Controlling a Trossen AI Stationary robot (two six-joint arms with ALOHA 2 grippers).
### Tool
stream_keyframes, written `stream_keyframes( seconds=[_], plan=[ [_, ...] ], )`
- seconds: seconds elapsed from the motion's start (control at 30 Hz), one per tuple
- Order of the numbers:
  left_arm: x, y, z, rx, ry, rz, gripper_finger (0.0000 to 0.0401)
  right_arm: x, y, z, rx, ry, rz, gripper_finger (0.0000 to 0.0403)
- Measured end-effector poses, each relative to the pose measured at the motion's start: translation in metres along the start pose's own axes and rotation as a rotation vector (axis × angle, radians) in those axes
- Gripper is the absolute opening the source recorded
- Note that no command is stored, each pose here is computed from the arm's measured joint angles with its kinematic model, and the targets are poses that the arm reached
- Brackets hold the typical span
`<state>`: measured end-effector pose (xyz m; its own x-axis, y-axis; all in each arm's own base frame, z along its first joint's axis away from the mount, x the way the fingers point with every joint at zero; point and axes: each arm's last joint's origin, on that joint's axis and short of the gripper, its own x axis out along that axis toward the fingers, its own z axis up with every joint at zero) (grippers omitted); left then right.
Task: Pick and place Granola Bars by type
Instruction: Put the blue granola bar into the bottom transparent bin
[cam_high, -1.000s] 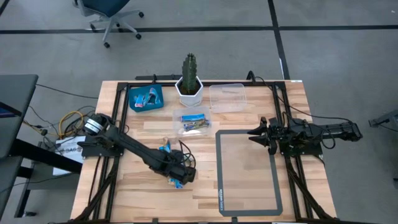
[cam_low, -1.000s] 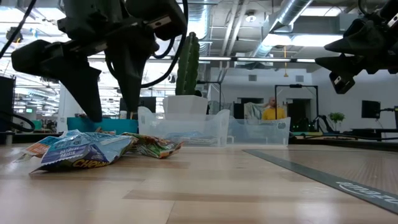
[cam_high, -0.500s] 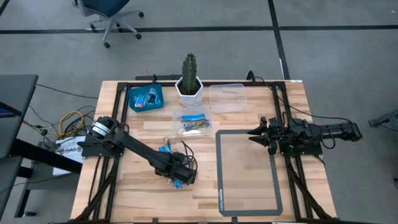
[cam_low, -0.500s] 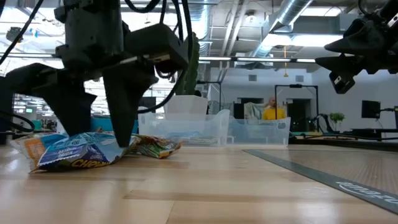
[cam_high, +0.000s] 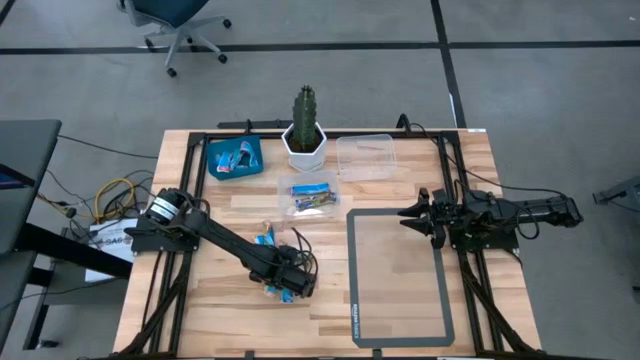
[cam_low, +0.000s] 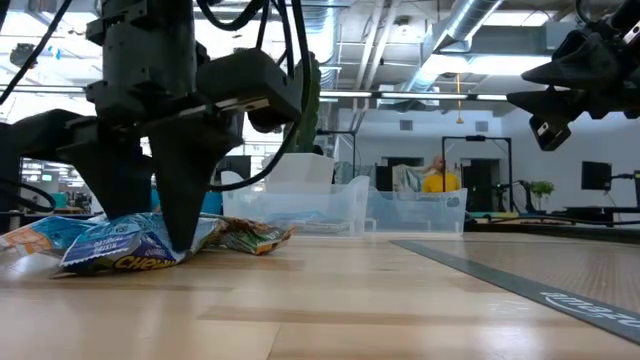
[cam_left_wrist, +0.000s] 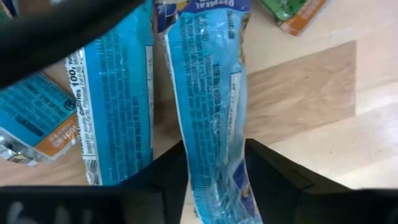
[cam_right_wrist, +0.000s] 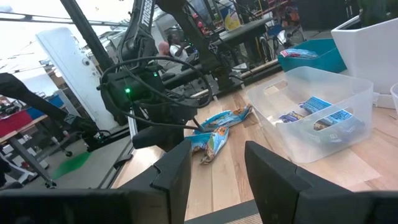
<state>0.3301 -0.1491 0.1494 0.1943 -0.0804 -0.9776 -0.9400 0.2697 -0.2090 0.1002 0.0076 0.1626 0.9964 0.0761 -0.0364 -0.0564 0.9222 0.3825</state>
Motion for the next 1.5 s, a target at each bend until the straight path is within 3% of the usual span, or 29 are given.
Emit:
stream_keyframes(
  seconds=[0.5,0.77,1.0,1.23,1.5],
  plan=[
    [0.000,-0.002,0.000,0.065,0.001,-0.018,0.0050,0.000,0.000,0.000,0.000,0.000,0.000,0.0141],
    [-0.006,-0.009,0.000,0.077,-0.030,-0.074,0.0035,0.000,0.000,0.000,0.000,0.000,0.000,0.0142],
    [-0.041,-0.018,0.002,0.072,-0.144,-0.189,0.0035,0.000,0.000,0.000,0.000,0.000,0.000,0.0143],
    [-0.085,-0.018,0.031,0.103,-0.309,-0.287,0.0036,0.000,0.000,0.000,0.000,0.000,0.000,0.0141],
    [-0.128,-0.002,0.088,0.266,-0.441,-0.258,0.0036,0.000,0.000,0.000,0.000,0.000,0.000,0.0144]
  ],
)
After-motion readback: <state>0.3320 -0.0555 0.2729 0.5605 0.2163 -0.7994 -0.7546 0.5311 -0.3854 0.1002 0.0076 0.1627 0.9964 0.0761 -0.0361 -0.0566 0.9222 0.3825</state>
